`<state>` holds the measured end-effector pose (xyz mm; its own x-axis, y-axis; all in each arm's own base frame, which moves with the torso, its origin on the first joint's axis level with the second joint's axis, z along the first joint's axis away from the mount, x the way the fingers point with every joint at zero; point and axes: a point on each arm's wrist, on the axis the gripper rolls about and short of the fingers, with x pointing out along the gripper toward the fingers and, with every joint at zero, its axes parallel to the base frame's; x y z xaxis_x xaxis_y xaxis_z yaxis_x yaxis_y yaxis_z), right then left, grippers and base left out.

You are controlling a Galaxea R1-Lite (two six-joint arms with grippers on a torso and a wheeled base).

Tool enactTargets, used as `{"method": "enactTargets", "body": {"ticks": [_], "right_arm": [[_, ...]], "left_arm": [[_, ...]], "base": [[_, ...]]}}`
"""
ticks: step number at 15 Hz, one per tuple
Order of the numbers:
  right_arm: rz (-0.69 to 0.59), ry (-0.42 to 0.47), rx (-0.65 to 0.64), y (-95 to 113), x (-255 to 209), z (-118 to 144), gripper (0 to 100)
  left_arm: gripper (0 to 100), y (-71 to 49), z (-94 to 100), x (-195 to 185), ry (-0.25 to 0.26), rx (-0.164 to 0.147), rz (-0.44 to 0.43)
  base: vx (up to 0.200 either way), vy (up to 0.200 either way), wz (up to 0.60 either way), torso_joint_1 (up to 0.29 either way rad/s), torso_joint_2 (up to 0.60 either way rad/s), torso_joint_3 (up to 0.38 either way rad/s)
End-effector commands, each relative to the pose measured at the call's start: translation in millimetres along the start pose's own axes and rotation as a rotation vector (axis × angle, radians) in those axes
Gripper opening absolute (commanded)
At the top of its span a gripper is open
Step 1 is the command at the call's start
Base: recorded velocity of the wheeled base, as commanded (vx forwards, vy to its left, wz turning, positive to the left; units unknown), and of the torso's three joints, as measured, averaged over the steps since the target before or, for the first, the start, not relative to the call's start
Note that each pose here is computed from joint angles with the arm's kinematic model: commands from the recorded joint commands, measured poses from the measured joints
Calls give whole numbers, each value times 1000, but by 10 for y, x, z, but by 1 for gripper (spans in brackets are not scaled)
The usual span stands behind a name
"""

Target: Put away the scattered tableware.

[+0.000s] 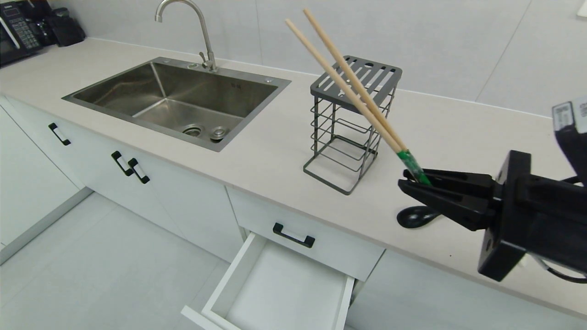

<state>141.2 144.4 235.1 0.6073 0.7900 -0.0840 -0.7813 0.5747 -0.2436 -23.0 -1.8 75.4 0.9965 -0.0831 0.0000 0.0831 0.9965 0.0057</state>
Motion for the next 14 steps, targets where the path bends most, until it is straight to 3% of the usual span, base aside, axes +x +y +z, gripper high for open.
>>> {"method": "enactTargets", "body": {"ticks": [1,14], "right_arm": [[70,4,-5,118,277,32,0],[64,-26,-8,131,151,-5,0]], "left_arm": [[100,0,-1,1,2,0,0],[100,0,-1,1,2,0,0]], "base": [[0,0,0,0,0,0],[0,0,0,0,0,0]]}}
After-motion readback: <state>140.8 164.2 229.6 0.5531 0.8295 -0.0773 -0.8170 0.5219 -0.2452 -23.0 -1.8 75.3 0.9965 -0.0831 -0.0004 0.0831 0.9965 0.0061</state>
